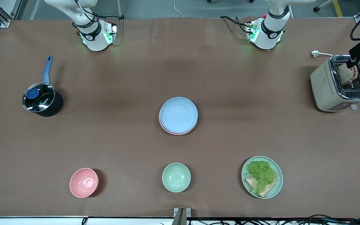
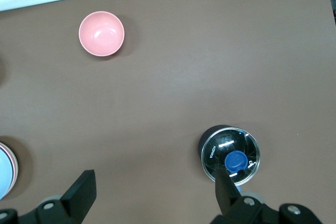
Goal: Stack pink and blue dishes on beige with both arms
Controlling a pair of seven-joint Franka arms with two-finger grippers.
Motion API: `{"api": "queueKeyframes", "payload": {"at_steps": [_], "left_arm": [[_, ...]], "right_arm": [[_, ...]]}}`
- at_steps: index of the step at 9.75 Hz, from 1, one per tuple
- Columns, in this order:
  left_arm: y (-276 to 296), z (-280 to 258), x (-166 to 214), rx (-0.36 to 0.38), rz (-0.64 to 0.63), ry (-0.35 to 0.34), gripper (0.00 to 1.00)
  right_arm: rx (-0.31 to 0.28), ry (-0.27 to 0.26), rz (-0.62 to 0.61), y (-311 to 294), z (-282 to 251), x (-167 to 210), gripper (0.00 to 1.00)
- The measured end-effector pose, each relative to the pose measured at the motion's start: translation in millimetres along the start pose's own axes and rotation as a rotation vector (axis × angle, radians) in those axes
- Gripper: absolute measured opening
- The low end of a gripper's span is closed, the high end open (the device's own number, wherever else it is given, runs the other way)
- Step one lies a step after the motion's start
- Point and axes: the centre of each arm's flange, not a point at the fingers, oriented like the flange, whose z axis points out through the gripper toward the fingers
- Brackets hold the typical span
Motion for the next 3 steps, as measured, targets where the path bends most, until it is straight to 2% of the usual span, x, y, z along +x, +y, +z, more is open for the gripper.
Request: {"api": "queueKeyframes", "payload": {"at_steps": [1, 3], "left_arm": [[0.9, 1.1, 0.1, -0.001, -0.007, -0.002, 1.0], [8.4, 4.7, 0.5, -0.003, -0.017, -0.01, 1.0]], "right_arm": [[-0.002, -0.036, -0.039, -0.3, 6.2, -1.7, 1.0], [-0.002, -0.052, -0.063, -0.3, 9.6, -1.6, 1.0]]}}
